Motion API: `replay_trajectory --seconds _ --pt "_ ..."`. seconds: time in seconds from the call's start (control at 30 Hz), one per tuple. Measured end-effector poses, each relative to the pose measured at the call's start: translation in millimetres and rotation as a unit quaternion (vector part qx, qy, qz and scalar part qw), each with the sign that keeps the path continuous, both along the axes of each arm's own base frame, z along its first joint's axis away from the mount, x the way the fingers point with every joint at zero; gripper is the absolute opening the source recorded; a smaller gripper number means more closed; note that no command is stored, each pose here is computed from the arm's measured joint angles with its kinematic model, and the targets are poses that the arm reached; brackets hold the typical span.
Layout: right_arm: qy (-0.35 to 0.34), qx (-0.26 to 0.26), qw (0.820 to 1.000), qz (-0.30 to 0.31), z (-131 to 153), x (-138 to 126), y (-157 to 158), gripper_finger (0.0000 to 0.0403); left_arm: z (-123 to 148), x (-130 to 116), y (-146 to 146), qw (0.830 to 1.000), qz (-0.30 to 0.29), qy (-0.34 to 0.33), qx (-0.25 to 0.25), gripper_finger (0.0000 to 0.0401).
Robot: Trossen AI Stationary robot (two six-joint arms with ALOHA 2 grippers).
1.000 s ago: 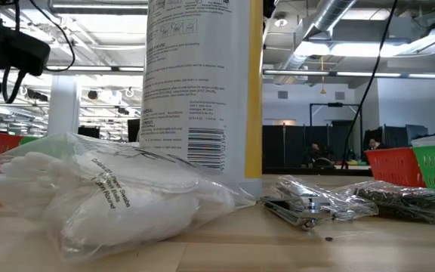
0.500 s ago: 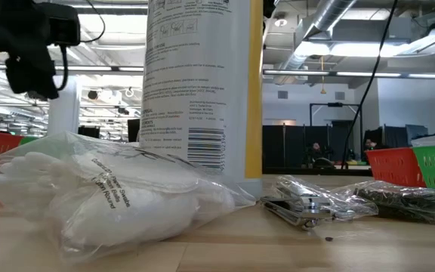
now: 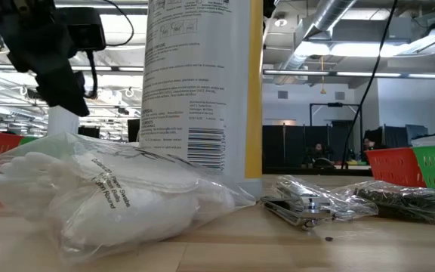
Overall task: Pick & Place Travel size toiletries
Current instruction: Put the white vanity pack into the right red bin
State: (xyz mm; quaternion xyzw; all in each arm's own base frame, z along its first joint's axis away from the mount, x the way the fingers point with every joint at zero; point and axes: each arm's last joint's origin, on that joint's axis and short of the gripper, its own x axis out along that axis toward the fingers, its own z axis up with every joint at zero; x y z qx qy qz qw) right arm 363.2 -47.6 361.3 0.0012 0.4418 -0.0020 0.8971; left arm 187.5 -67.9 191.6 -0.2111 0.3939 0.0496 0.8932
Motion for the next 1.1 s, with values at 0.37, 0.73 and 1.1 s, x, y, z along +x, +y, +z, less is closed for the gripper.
replay_trajectory --seconds 0.37,0.73,1.1 --pt "0.0 0.0 1.0 0.0 0.0 -0.1 0.0 0.0123 -19.9 25.7 -10.1 0.998 -0.046 -0.019 0.039 0.0186" --pt "0.0 0.0 1.0 0.0 0.0 -0.1 0.0 0.0123 -42.0 48.9 -20.5 0.994 -0.086 -0.046 0.041 0.0186" --pt "0.0 0.0 1.0 0.0 0.0 0.0 0.0 0.0123 -63.2 54.2 -22.6 0.995 -0.088 -0.014 0.05 0.0186"
